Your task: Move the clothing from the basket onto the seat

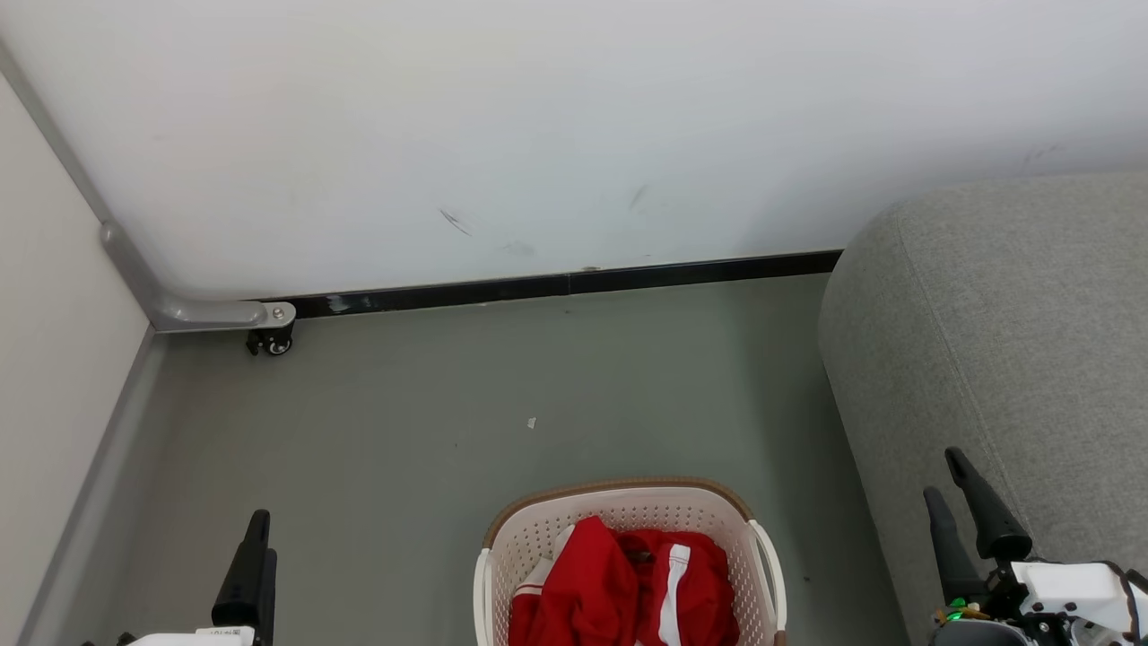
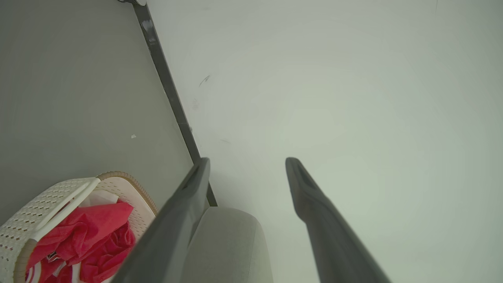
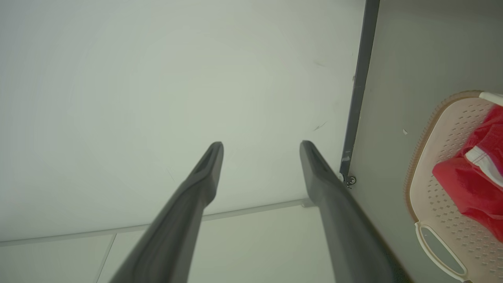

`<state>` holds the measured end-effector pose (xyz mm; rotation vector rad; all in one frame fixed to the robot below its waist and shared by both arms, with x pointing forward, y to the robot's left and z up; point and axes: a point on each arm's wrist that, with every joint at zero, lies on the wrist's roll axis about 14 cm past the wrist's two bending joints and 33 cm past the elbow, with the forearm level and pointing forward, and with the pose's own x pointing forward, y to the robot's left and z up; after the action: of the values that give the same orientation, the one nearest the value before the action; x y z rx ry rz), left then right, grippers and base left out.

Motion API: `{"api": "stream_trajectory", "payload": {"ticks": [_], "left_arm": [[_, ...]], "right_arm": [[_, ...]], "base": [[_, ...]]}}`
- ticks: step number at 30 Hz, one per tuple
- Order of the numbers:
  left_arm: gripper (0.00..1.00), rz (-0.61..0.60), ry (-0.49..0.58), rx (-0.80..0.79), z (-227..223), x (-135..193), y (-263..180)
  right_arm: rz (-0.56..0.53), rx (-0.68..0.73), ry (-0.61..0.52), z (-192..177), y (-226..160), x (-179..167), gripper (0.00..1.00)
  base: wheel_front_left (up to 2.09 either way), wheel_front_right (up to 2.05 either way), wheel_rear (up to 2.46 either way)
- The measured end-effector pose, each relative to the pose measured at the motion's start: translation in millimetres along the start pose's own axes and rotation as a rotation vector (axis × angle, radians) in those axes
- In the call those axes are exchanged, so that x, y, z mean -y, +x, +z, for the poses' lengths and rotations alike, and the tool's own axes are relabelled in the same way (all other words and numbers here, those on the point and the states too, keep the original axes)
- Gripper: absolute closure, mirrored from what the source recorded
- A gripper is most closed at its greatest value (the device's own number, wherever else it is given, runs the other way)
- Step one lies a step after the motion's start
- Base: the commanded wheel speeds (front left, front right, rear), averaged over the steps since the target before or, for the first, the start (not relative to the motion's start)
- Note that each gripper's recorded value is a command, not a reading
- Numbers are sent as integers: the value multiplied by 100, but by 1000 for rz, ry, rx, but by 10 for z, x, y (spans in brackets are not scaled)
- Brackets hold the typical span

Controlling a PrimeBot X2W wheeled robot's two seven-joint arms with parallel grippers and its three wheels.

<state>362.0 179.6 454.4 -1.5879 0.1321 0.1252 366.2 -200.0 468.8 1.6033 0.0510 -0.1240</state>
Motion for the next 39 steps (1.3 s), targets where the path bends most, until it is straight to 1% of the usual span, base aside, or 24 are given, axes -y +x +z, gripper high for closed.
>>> {"api": "stream_trajectory", "payload": {"ticks": [10,18,26,28,33,39], "left_arm": [[0,-34,33,19,4,122,60],[0,-42,86,30,12,151,77],[0,-60,177,41,37,210,91],[0,-66,198,43,35,227,93],[0,-80,278,39,26,269,100],[0,-111,359,46,26,369,118]], "right_arm": [[30,12,-18,-9,31,-98,0],[53,20,-68,-15,57,-177,0],[90,26,-161,-19,95,-301,0],[114,21,-196,-26,118,-383,0],[135,10,-311,-30,120,-441,0],[167,3,-396,-93,106,-519,0]], "base": [[0,0,0],[0,0,0],[0,0,0],[0,0,0],[0,0,0],[0,0,0]]}}
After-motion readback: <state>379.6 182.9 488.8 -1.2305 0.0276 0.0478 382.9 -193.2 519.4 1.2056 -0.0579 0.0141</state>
